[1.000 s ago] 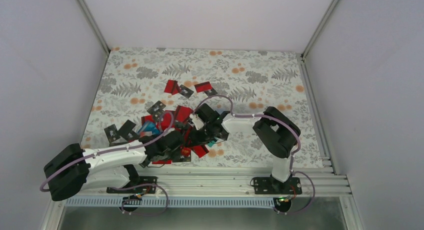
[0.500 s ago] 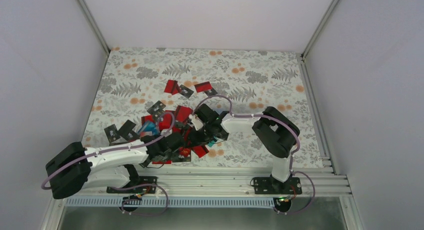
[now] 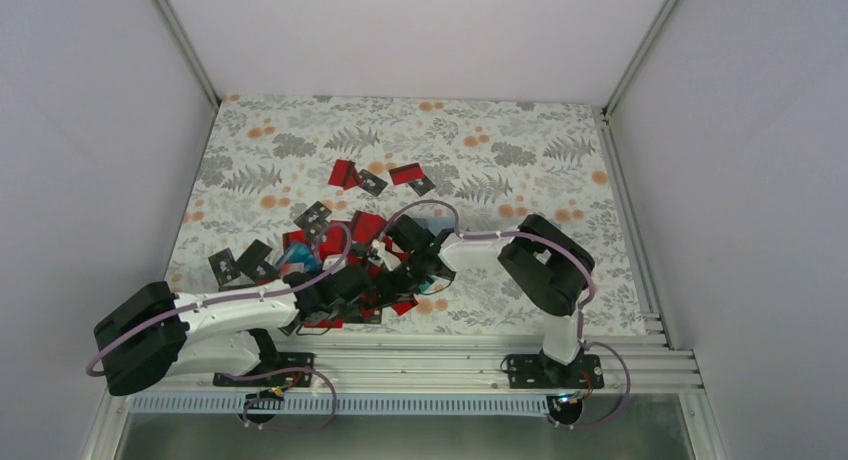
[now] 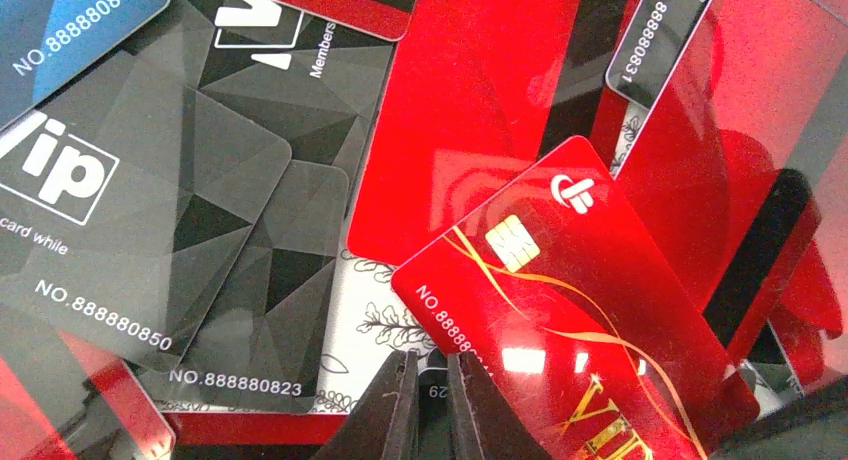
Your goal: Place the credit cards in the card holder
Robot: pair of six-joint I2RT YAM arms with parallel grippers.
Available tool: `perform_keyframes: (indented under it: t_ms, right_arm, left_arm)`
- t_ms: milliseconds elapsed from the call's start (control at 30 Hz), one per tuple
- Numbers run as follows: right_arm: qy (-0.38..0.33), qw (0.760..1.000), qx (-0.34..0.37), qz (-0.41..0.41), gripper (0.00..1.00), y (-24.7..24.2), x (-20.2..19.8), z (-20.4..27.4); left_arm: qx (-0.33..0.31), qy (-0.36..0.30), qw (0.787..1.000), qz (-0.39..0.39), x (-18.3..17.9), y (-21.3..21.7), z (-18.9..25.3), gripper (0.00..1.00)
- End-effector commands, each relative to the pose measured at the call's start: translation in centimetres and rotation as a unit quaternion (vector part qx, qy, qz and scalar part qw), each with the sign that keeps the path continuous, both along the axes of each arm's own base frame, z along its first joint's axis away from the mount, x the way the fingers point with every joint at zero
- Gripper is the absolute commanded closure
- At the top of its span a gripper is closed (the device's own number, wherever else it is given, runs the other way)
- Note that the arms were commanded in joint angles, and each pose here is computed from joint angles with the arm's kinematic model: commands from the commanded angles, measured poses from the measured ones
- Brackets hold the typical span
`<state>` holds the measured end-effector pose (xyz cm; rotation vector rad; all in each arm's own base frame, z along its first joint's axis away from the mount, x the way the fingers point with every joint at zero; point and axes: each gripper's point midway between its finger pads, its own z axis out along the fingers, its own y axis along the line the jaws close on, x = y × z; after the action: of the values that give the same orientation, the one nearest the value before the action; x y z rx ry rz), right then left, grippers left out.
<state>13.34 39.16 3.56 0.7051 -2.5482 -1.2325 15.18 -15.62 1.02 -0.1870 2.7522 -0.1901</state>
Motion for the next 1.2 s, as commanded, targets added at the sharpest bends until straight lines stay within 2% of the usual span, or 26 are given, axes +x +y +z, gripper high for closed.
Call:
perform_keyframes:
  t_ms: [0, 67, 200, 433, 700, 767, 900, 1167]
  right_arm:
    - [0.022, 0.999, 0.038, 0.028, 0.55, 0.6, -1.6, 1.6]
    - [0.008, 0.999, 0.028, 0.022, 0.55, 0.4, -1.2, 1.6]
    - [-0.059, 0.997, -0.047, -0.016, 0.55, -0.5, 1.3, 0.1]
    - [-0.114, 0.988, -0.102, -0.036, 0.56, -0.6, 4.1, -1.6]
    - [-0.1, 0.987, -0.12, -0.026, 0.57, -1.0, 3.5, -3.4]
    - [-0.077, 0.991, -0.105, -0.014, 0.57, -0.7, 2.4, -3.4]
    - [-0.016, 0.999, -0.027, 0.009, 0.57, 0.7, 0.0, -1.3]
    - [-0.005, 0.999, 0.04, 0.016, 0.57, 2.2, 0.0, 2.9]
  left_arm:
    - [0.012, 0.036, 0.999, -0.008, -1.6, 0.9, -2.1, 0.9]
    - [0.008, 0.033, 0.999, -0.011, -1.5, 0.6, -1.9, 0.9]
    - [-0.002, 0.021, 1.0, -0.014, -1.2, 0.3, -1.1, 0.9]
    - [0.0, 0.015, 1.0, -0.013, -1.0, 0.3, -0.7, 0.9]
    - [-0.012, 0.016, 1.0, -0.023, -1.0, -0.5, -1.7, 0.9]
    - [-0.012, 0.017, 0.999, -0.024, -0.9, -0.7, -1.9, 0.9]
    - [-0.014, 0.019, 0.999, -0.029, -0.9, -1.0, -2.2, 0.9]
    - [-0.026, 0.021, 0.999, -0.035, -0.9, -1.5, -2.4, 0.9]
